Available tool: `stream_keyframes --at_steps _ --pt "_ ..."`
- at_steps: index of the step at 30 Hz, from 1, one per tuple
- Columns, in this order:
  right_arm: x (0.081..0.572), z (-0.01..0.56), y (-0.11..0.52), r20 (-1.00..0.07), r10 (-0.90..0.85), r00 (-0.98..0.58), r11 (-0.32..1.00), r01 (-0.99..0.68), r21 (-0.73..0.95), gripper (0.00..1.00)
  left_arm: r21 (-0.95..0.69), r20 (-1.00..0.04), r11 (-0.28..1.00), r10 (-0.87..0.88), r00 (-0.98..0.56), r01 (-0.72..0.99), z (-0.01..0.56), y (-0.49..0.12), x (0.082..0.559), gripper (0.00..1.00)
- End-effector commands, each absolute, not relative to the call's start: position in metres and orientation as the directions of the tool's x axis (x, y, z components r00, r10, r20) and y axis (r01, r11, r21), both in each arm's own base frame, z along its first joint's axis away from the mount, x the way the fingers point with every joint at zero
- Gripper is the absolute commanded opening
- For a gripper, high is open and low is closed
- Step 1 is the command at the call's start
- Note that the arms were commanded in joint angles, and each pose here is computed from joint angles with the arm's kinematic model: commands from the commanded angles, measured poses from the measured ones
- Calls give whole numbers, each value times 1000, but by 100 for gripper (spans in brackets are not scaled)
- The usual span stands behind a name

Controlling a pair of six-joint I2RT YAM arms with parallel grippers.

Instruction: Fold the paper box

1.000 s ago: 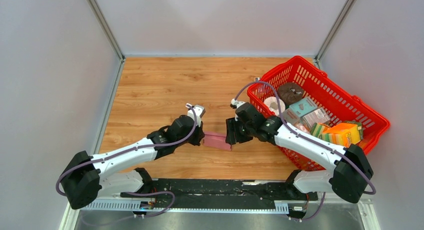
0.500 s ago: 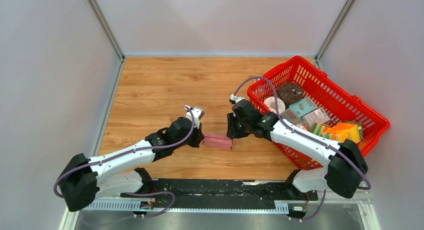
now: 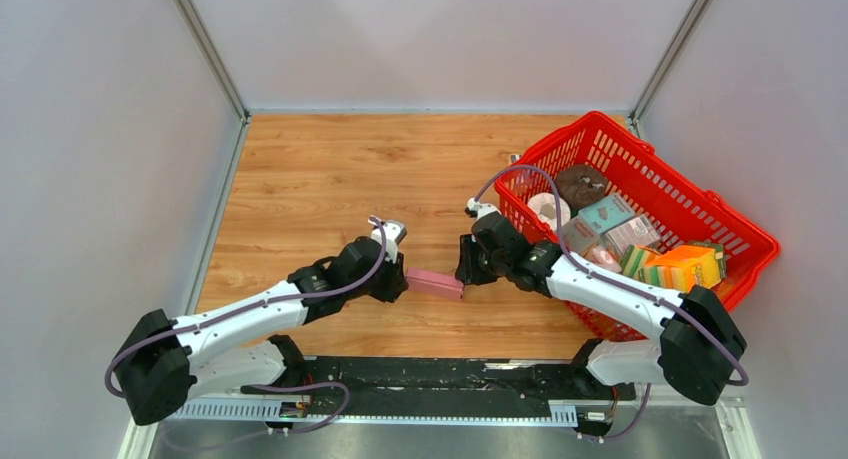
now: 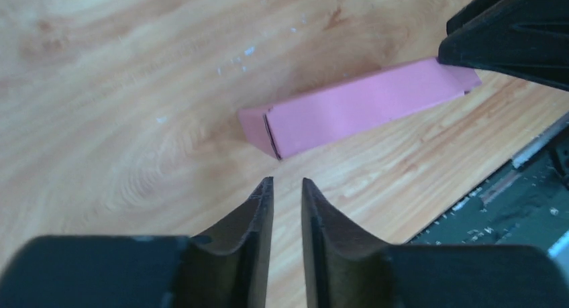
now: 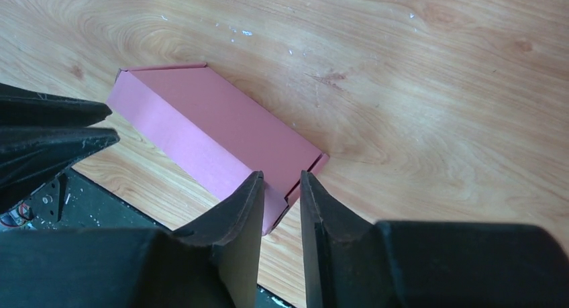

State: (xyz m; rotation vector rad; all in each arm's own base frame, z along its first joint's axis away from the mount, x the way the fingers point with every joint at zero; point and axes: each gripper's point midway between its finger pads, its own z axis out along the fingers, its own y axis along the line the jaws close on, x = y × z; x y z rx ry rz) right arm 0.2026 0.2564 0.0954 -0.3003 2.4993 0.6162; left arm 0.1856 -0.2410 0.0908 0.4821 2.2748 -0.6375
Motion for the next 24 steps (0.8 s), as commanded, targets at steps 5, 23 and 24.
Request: stream_keyframes --at_steps 5,23,24 --pt "203 80 250 -556 -160 -815 886 -367 283 31 -464 -624 754 95 -776 465 136 -243 171 57" --pt "197 96 250 -560 -182 -808 866 -401 297 41 -559 -513 748 28 -858 359 91 -246 203 24" --pt "197 98 249 -560 -184 -808 866 -403 297 43 -554 -508 753 31 -861 354 87 -245 202 20"
